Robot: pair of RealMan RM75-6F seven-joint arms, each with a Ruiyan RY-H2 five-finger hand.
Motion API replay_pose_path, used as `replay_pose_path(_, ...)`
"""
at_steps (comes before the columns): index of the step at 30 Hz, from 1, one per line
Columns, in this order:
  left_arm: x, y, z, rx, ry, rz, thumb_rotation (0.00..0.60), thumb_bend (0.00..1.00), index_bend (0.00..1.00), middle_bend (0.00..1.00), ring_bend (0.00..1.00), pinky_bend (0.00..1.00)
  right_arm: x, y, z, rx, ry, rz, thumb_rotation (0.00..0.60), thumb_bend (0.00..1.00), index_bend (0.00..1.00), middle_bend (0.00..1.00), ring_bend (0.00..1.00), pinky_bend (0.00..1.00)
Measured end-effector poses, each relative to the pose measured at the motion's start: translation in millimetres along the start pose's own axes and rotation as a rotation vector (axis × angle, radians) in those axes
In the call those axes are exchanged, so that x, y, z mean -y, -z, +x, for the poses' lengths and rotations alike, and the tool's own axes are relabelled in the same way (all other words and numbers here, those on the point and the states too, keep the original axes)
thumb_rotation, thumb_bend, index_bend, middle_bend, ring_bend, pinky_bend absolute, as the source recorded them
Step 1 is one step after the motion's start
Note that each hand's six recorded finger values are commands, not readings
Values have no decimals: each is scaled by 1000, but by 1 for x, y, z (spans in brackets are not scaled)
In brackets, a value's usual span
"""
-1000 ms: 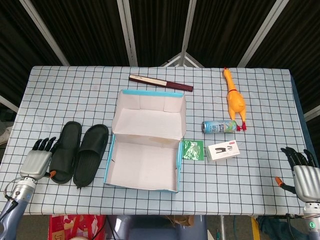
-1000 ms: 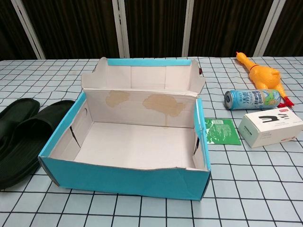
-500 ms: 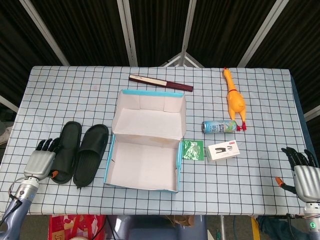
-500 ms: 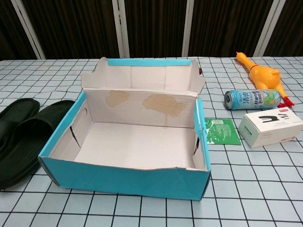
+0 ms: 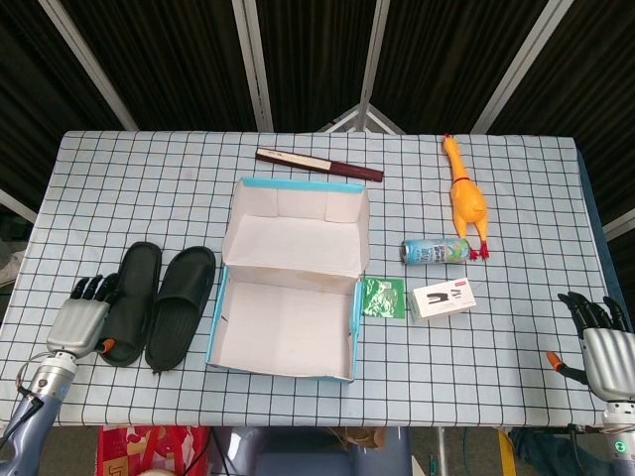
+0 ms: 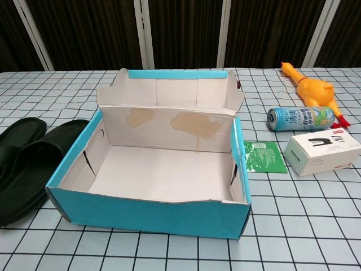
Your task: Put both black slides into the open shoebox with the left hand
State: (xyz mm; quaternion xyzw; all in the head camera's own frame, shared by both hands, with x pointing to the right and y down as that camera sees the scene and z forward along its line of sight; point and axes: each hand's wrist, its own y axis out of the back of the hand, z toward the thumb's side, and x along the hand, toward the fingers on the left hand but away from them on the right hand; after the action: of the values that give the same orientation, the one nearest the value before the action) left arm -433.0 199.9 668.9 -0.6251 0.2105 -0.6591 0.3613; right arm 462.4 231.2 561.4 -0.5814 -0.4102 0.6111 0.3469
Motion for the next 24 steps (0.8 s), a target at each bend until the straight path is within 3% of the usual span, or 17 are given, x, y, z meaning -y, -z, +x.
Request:
replay_pose_path(6,-1,1,-1,-2,-6,3,600,310,259,5,0,30,0,1,0,3,-3,-2,600,226,178,163,203,78)
replay_pose_path(18,-2,4,-1,-13,-17,8,600,515,322,32,0,30,0,1,1,4,-10,-6,600,226,178,163,203,78)
replay_pose_path(24,-3,7,-3,-20,-28,6,600,547,347,39,0,30,0,1,1,4,-11,-10,600,226,178,163,203,78)
